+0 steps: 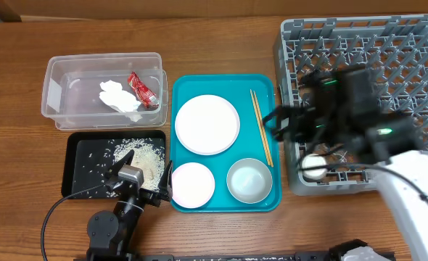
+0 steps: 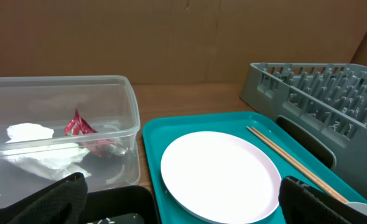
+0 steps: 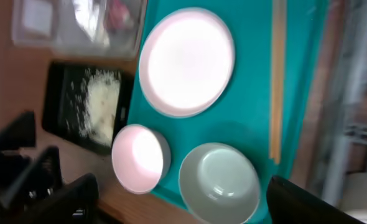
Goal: Sort waste into correct bins and load items into the dishwasher
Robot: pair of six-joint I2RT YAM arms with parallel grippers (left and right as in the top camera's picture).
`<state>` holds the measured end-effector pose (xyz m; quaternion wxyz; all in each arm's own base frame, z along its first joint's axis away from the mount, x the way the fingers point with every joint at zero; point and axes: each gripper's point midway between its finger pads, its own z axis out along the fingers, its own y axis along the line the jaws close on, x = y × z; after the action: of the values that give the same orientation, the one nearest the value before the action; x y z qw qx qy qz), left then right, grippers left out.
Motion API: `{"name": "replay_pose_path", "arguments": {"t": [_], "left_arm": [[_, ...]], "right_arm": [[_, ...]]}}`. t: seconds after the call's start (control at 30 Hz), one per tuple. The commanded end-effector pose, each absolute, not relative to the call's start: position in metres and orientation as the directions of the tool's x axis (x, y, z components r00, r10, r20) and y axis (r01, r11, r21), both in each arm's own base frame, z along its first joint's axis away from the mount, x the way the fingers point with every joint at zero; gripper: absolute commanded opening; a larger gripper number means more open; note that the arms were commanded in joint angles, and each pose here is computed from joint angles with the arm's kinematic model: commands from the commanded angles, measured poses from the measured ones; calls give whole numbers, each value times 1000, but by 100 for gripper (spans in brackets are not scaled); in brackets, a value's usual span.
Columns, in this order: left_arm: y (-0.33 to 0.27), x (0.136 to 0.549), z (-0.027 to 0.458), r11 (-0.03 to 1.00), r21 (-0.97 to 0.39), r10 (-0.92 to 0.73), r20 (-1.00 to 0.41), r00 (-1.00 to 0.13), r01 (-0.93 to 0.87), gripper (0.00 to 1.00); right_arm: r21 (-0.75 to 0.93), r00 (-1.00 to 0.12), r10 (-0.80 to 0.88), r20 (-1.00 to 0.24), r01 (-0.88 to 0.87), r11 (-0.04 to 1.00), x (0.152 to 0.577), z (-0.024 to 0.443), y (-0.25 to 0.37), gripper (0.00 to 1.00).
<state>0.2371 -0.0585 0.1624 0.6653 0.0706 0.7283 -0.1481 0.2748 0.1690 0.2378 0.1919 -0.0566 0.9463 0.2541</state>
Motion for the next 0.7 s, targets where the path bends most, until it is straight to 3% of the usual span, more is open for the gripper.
{"name": "replay_pose_path", "arguments": {"t": [0.0, 0.13, 0.2, 0.3, 0.67], "left_arm": [[-59, 237, 162, 944, -135, -108, -989, -102, 302, 100], [-59, 237, 162, 944, -135, -108, -989, -102, 302, 100], [-59, 237, 162, 944, -135, -108, -989, -102, 302, 100], [-59, 237, 162, 944, -135, -108, -989, -102, 302, 100], [-59, 237, 162, 944, -135, -108, -989, -102, 302, 100]], "right_arm": [[236, -922, -34, -387, -134, 962, 280, 200, 175, 86], [83, -929, -23, -370, -58, 995, 292, 164, 179, 66], [56, -940, -25, -341, -47, 997, 302, 145, 181, 63], [7, -951, -10, -308, -13, 1000, 319, 114, 177, 51], [-7, -990, -57, -130, -56, 998, 335, 22, 177, 44]]}}
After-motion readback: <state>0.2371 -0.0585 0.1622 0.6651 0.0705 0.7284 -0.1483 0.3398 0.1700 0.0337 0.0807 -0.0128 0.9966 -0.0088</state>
